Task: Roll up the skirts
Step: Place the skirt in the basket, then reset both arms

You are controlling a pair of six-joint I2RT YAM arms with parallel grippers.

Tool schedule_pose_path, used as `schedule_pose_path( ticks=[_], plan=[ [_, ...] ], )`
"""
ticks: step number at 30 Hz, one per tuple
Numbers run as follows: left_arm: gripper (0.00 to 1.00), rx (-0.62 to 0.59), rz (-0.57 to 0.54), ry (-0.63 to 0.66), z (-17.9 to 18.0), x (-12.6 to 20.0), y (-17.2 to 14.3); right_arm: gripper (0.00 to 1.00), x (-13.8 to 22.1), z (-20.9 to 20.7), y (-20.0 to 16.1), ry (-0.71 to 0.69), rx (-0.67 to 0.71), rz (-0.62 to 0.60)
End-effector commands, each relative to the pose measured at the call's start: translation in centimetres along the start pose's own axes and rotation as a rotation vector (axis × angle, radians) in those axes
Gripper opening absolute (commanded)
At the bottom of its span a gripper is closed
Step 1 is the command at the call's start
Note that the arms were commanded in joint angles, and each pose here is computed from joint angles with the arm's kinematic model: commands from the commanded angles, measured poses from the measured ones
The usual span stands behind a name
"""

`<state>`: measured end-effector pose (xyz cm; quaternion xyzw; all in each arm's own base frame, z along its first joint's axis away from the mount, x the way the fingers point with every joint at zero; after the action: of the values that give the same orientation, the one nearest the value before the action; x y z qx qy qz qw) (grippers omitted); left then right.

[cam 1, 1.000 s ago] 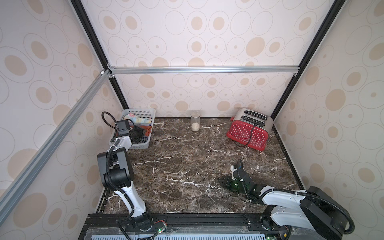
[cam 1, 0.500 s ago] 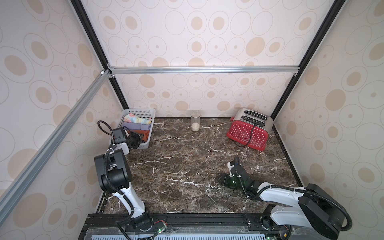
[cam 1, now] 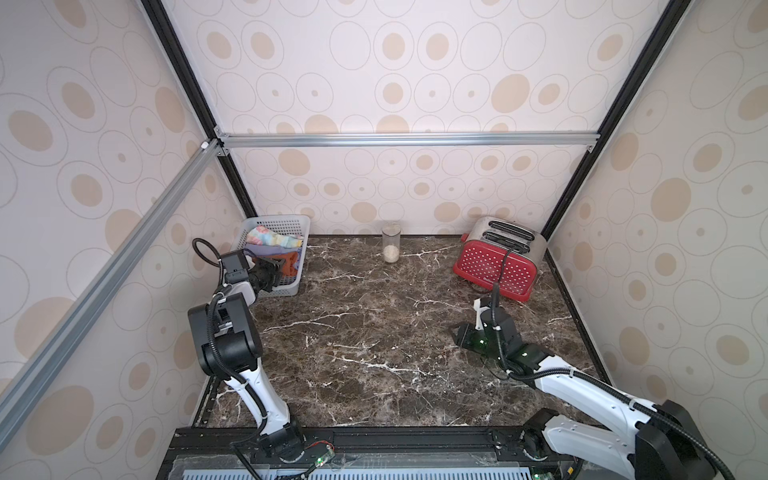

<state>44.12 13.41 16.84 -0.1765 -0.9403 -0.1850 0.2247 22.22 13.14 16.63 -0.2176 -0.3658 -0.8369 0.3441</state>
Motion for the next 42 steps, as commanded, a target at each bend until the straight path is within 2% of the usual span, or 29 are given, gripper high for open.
schedule_pose_path(
  ticks=[1, 3, 7, 11, 16, 22, 24, 28, 32, 35, 38, 40, 42],
  plan=[
    [0.59, 0.006, 0.064, 0.117, 2.0, -0.5, -1.1, 0.42, 1.4, -0.9, 1.4, -0.078, 0.015, -0.059],
    [0.68, -0.009, 0.080, 0.152, 1.6, 0.2, -1.2, 0.43, 1.9, -1.1, 2.1, -0.099, 0.011, -0.096],
    [0.75, -0.022, 0.095, 0.183, 1.0, 1.5, -1.7, 0.44, 2.4, -1.1, 3.3, -0.115, -0.001, -0.132],
    [0.89, -0.044, 0.085, 0.196, 0.8, 2.7, -2.4, 0.44, 2.3, -0.8, 4.1, -0.130, 0.007, -0.140],
    [0.98, -0.124, 0.044, 0.178, -2.1, 4.2, -1.0, 0.44, 2.1, -0.4, 4.9, -0.141, 0.021, -0.155],
    [0.99, -0.149, -0.004, 0.184, -4.4, 5.4, 0.3, 0.45, 2.2, -0.5, 6.0, -0.170, 0.024, -0.178],
    [0.99, -0.185, -0.025, 0.269, -4.7, 6.9, 0.3, 0.46, 2.6, -0.8, 6.5, -0.182, 0.020, -0.203],
    [0.99, -0.240, -0.088, 0.452, -4.6, 9.8, -0.5, 0.55, 3.2, -1.6, 7.3, -0.209, 0.003, -0.254],
    [0.99, -0.352, -0.135, 0.519, -6.1, 11.9, -1.9, 0.59, 4.0, -3.1, 8.4, -0.258, -0.048, -0.300],
    [0.99, -0.439, -0.209, 0.575, -7.7, 13.9, -3.0, 0.60, 5.0, -4.1, 9.1, -0.286, -0.088, -0.358],
    [0.99, -0.451, -0.251, 0.613, -7.9, 15.3, -4.4, 0.65, 6.2, -4.7, 9.8, -0.310, -0.109, -0.433],
    [0.99, -0.425, -0.277, 0.609, -7.4, 16.2, -5.6, 0.66, 6.9, -5.0, 10.0, -0.339, -0.104, -0.472],
    [0.99, -0.479, -0.338, 0.533, -7.6, 16.7, -7.7, 0.70, 7.6, -5.5, 10.1, -0.389, -0.088, -0.522]
  ],
)
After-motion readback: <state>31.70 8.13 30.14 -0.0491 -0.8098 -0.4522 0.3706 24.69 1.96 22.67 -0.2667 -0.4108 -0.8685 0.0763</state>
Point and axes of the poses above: each gripper's point midway between its finger pads, its own x axis back along the fingers, its own z axis along the line the jaws close on, y = z × x, the point moved 8 cm from there along x, back along the fingers, and after that the axes turned 7 degrees about -x, right-handed, at the moved point
